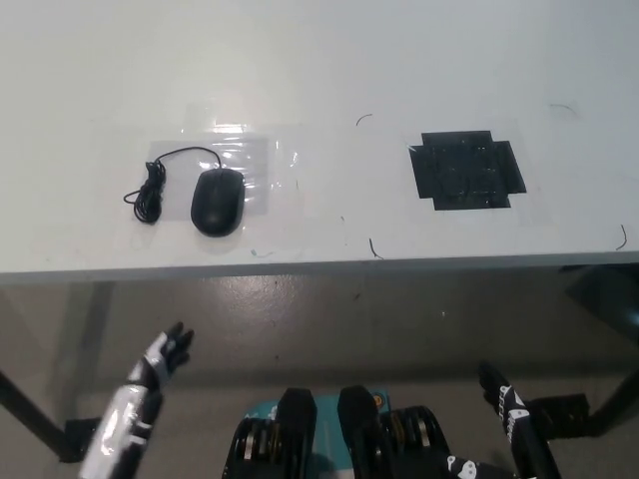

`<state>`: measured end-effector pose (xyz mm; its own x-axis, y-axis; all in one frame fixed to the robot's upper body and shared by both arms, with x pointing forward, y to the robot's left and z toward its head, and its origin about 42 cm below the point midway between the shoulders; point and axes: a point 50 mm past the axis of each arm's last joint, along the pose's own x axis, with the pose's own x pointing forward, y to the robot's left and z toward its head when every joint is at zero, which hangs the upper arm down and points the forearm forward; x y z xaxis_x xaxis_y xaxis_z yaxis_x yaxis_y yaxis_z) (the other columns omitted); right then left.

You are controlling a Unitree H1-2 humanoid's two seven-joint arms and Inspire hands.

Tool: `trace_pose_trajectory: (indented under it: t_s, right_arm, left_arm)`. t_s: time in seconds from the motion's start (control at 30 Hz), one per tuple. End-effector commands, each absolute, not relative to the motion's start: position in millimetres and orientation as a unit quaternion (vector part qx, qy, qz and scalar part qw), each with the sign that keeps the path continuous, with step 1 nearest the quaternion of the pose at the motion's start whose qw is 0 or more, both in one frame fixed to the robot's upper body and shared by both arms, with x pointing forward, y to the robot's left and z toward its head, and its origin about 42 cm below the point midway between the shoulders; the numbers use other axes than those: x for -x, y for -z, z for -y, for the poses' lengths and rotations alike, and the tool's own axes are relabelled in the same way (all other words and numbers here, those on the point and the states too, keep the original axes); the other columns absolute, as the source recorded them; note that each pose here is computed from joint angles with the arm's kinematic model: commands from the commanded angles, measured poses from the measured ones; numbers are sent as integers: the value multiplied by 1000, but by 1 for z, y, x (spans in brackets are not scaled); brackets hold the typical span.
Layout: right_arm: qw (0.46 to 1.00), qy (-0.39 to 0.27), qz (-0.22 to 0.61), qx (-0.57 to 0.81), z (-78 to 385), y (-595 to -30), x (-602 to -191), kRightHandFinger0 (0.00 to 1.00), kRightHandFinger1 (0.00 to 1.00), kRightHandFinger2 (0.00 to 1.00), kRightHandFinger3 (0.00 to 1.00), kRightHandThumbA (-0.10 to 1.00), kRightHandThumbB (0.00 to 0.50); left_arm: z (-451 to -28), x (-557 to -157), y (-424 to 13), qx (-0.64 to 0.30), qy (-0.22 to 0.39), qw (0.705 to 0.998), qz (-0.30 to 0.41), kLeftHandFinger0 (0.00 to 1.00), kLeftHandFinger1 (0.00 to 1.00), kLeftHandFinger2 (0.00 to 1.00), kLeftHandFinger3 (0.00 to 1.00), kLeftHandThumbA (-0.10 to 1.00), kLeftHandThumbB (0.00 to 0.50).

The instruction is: The robot uses left hand to click on the left button of the black mouse, which is placed on the left area of the table

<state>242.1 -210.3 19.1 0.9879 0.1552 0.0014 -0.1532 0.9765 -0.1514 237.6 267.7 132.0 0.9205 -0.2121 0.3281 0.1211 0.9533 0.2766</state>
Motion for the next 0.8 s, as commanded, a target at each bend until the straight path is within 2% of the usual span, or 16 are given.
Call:
trace_pose_trajectory:
  t_s: [0.0,0.03,0.07,0.1,0.13,0.17,0.2,0.23,0.27,0.47,0.53,0.57,0.6,0.67,0.7,0.77]
  right_arm:
    - [991,-80,62,84,213,-34,-250,1000,1000,1000,1000,1000,108]
    - [991,-79,63,84,213,-34,-250,1000,1000,1000,1000,1000,100]
    - [991,-77,63,85,213,-34,-250,1000,1000,1000,1000,1000,98]
    - [991,-77,63,87,214,-34,-251,1000,1000,1000,1000,1000,100]
    - [991,-77,63,89,214,-34,-251,1000,1000,1000,1000,1000,102]
    - [991,-77,63,90,214,-34,-251,1000,1000,1000,1000,1000,107]
    - [991,-75,63,91,214,-34,-251,1000,1000,1000,1000,1000,115]
    - [991,-75,63,91,214,-33,-251,1000,1000,1000,1000,1000,115]
    - [991,-75,62,89,214,-33,-251,1000,1000,1000,1000,1000,124]
    - [991,-74,59,90,216,-33,-252,1000,1000,1000,1000,1000,130]
    - [991,-73,60,91,216,-34,-252,1000,1000,1000,1000,1000,133]
    - [991,-72,63,89,217,-35,-253,1000,1000,1000,1000,1000,135]
    - [991,-72,63,89,217,-35,-254,1000,1000,1000,1000,1000,137]
    - [992,-71,62,88,217,-35,-254,1000,1000,1000,1000,1000,139]
    - [992,-71,63,88,217,-35,-254,1000,1000,1000,1000,1000,139]
    - [992,-71,63,88,217,-36,-256,1000,1000,1000,1000,1000,141]
  left_arm:
    - [-295,-238,-227,-101,184,945,250,1000,840,822,1000,1000,346]
    - [-305,-241,-257,-126,189,933,278,1000,655,683,1000,1000,340]
    - [-310,-243,-276,-143,190,928,289,687,430,532,1000,1000,389]
    - [-316,-245,-292,-161,191,922,297,383,263,422,1000,1000,411]
    - [-322,-247,-312,-184,192,914,306,250,181,367,1000,1000,420]
    - [-329,-250,-328,-192,201,910,308,182,105,299,1000,1000,411]
    - [-339,-260,-353,-197,222,905,306,192,7,99,1000,1000,455]
    - [-343,-265,-365,-201,231,902,304,198,1,54,1000,1000,461]
    - [-346,-270,-380,-211,229,901,304,8,0,2,1000,1000,495]
    - [-355,-308,-444,-222,245,899,289,0,0,0,1000,1000,500]
    - [-353,-331,-456,-204,248,901,290,0,0,0,1000,1000,464]
    - [-353,-338,-459,-214,242,899,294,0,0,71,1000,1000,377]
    - [-353,-344,-462,-227,236,898,295,0,0,69,1000,1000,407]
    - [-351,-362,-474,-271,232,894,271,0,0,41,1000,1000,426]
    - [-348,-369,-479,-292,231,894,249,44,0,19,1000,1000,449]
    - [-347,-375,-485,-309,235,893,227,78,0,72,1000,1000,434]
